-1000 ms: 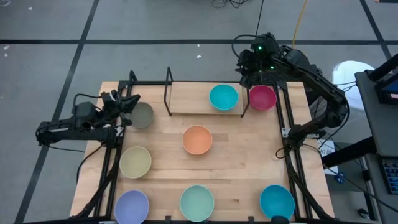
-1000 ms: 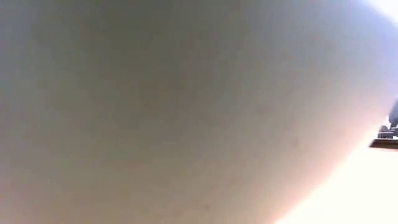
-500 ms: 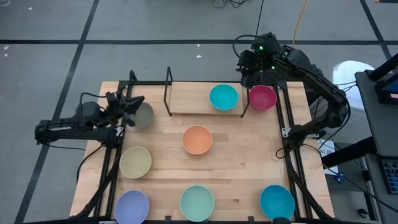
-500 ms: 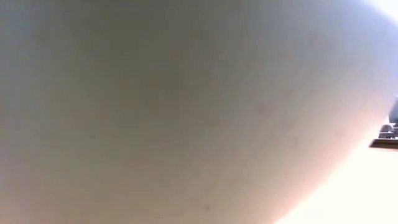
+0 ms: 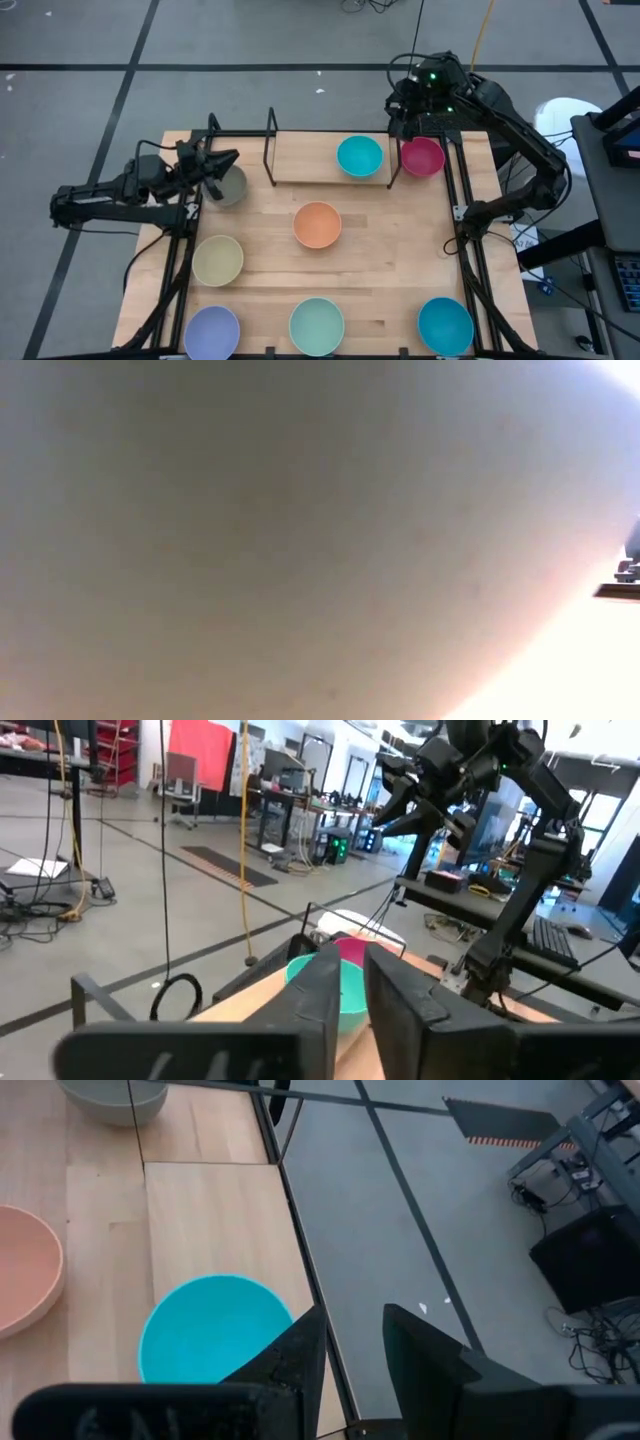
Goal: Place and stack bowls onto a shelf
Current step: Put the orange bowl on the shelf
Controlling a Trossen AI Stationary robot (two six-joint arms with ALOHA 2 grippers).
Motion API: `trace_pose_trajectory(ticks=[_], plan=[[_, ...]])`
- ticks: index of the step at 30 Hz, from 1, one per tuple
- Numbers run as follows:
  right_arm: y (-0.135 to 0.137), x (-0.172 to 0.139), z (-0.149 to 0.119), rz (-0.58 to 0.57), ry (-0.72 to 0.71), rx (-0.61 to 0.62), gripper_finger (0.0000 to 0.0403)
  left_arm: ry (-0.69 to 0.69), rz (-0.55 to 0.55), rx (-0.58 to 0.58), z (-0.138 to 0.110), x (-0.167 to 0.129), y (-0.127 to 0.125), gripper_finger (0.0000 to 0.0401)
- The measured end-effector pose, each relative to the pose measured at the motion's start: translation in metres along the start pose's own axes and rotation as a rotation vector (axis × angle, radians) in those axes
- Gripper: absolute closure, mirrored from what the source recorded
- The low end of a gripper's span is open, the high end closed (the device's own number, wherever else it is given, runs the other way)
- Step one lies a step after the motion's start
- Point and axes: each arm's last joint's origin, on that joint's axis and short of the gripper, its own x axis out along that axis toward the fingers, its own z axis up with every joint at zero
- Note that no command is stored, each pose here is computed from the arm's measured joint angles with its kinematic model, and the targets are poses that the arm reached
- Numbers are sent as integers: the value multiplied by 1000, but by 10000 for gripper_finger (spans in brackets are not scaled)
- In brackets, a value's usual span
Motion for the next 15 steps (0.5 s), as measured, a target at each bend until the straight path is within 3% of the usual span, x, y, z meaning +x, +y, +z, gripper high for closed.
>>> trace_pose_trajectory(ticks=[6, 15], plan=[[0, -10, 2, -23, -44, -5, 305, 33, 9, 165, 8, 15, -9, 304], [0, -38, 4, -74, -135, -35, 305, 178, -85, 525, 5, 48, -26, 299]])
